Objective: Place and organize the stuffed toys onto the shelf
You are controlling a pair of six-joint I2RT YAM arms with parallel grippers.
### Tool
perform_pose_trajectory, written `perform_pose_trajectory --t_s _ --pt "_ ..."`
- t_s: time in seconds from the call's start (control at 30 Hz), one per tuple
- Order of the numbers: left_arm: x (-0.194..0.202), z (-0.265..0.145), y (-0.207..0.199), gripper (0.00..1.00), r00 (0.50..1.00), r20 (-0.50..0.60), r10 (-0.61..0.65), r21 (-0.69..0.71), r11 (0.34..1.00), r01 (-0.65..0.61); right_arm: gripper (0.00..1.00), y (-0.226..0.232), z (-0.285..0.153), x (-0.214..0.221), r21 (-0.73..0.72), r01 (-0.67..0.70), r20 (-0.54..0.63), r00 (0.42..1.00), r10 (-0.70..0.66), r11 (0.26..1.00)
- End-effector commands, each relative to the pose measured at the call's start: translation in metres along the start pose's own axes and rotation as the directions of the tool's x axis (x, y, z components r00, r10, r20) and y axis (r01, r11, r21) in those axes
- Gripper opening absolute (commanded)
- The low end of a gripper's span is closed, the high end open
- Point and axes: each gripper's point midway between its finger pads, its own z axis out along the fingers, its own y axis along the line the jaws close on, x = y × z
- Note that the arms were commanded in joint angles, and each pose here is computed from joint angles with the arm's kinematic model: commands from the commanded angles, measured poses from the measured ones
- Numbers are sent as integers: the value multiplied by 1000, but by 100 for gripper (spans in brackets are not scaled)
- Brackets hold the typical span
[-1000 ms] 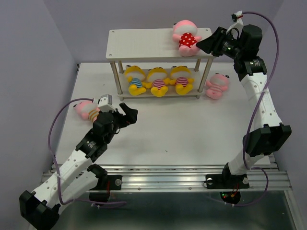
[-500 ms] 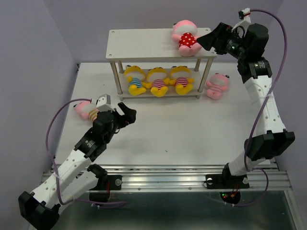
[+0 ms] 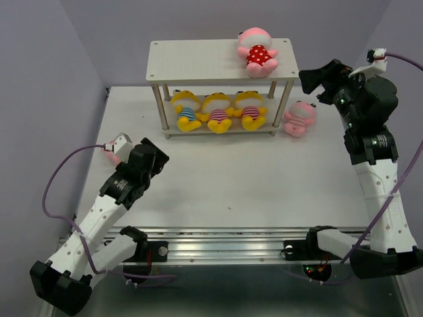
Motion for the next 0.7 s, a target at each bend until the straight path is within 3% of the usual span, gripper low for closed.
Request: perform_pose_trajectory --t_s 0.0,0.1,0.37,0.67 --pt "-29 16 28 99 997 51 -51 -145 988 58 100 -49 -16 24 204 -54 38 998 48 977" --pt "-36 39 51 99 998 32 -46 -257 965 53 100 -85 -32 69 315 -82 1 996 86 946" --pt "-33 85 94 98 998 -11 -69 -409 911 59 100 -124 -50 119 432 -95 -42 991 125 897" --pt "-42 108 104 83 997 16 -74 -440 895 74 100 -137 -49 157 443 -38 -160 980 121 896"
